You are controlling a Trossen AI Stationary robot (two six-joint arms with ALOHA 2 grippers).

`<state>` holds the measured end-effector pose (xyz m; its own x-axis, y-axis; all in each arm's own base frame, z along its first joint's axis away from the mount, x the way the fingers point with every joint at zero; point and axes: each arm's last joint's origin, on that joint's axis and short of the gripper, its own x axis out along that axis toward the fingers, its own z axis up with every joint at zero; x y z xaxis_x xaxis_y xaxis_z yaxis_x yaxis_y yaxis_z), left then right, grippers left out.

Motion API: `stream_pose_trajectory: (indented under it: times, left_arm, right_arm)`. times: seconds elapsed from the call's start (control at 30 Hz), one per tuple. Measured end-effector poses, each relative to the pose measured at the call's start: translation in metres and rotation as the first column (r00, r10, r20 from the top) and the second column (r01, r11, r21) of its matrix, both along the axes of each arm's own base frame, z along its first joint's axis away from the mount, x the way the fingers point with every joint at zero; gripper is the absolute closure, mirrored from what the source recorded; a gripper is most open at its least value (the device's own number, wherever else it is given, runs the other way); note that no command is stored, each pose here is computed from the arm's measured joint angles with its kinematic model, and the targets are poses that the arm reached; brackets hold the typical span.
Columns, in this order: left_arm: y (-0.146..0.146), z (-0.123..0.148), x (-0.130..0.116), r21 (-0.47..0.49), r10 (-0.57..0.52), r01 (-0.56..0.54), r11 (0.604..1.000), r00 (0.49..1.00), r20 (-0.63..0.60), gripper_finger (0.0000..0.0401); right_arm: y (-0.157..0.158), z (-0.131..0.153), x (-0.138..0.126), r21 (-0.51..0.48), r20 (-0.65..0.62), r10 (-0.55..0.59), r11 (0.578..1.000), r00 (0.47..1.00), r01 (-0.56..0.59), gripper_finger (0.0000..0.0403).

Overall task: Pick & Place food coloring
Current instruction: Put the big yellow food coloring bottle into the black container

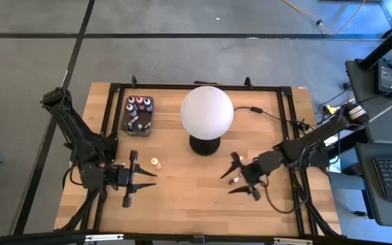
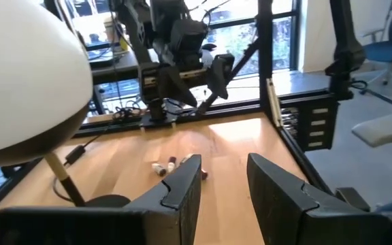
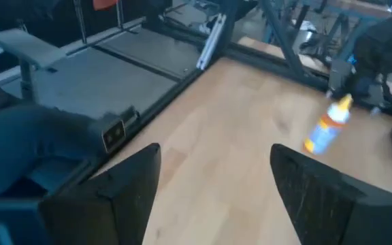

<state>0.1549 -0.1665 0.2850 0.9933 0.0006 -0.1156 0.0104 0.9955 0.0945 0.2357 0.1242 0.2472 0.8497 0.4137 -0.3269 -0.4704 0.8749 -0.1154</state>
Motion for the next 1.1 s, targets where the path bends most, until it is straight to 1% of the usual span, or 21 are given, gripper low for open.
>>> stream_pose_trajectory:
  times: [0.07,0.13,0.2,0.23,0.33,0.4,0.47,0.57,0.7,0.8,0.9,1.0,1.1]
  left_arm:
    - [0.002,0.000,0.002,0.000,0.013,-0.013,1.000,1.000,0.000,0.0286]
    - [0.003,0.000,0.004,-0.006,0.024,-0.024,1.000,1.000,0.000,0.0285]
    - [0.004,0.000,0.005,-0.009,0.030,-0.030,1.000,1.000,0.001,0.0282]
    - [0.005,0.000,0.005,-0.009,0.035,-0.035,0.999,0.999,0.001,0.0279]
    - [0.008,0.000,0.008,-0.009,0.052,-0.052,0.999,0.999,0.001,0.0263]
    - [0.011,0.000,0.011,-0.007,0.069,-0.069,0.998,0.998,-0.001,0.0244]
    - [0.014,-0.001,0.014,-0.006,0.076,-0.076,0.997,0.997,-0.006,0.0222]
    - [0.019,-0.001,0.019,-0.004,0.097,-0.098,0.995,0.995,-0.009,0.0187]
    - [0.023,-0.001,0.022,0.001,0.116,-0.116,0.993,0.993,-0.013,0.0156]
    - [0.023,-0.004,0.021,0.021,0.123,-0.122,0.992,0.992,-0.028,0.0149]
    - [0.026,-0.003,0.024,-0.017,0.153,-0.153,0.988,0.988,-0.028,0.0149]
    - [0.033,-0.001,0.029,-0.036,0.148,-0.151,0.988,0.985,-0.090,0.0153]
    - [0.046,0.001,0.038,-0.044,0.205,-0.217,0.975,0.959,-0.197,0.0159]
  right_arm:
    - [-0.007,-0.006,-0.013,-0.024,0.009,0.003,1.000,1.000,-0.003,0.0123]
    - [-0.016,-0.005,-0.023,-0.078,0.054,-0.027,0.996,0.998,0.031,0.0123]
    - [-0.026,-0.006,-0.033,-0.161,0.078,-0.112,0.979,0.991,0.123,0.0123]
    - [-0.031,-0.009,-0.037,-0.185,0.074,-0.170,0.966,0.983,0.181,0.0123]
    - [-0.041,-0.007,-0.048,-0.152,0.111,-0.349,0.919,0.931,0.363,0.0123]
    - [-0.046,-0.004,-0.052,-0.129,0.138,-0.403,0.898,0.905,0.420,0.0123]
    - [-0.051,-0.006,-0.055,-0.139,0.143,-0.406,0.895,0.903,0.424,0.0123]
    - [-0.061,-0.007,-0.056,-0.123,0.142,-0.380,0.910,0.914,0.397,0.0123]
    - [-0.079,-0.012,-0.056,-0.128,0.078,-0.385,0.911,0.919,0.393,0.0123]
    - [-0.089,-0.013,-0.061,-0.117,0.026,-0.367,0.923,0.930,0.368,0.0123]
    - [-0.095,-0.012,-0.066,-0.095,-0.010,-0.356,0.931,0.934,0.353,0.0123]
    - [-0.099,-0.010,-0.069,-0.087,-0.005,-0.372,0.925,0.928,0.370,0.0123]
    - [-0.103,-0.009,-0.069,-0.081,0.006,-0.389,0.918,0.921,0.389,0.0123]
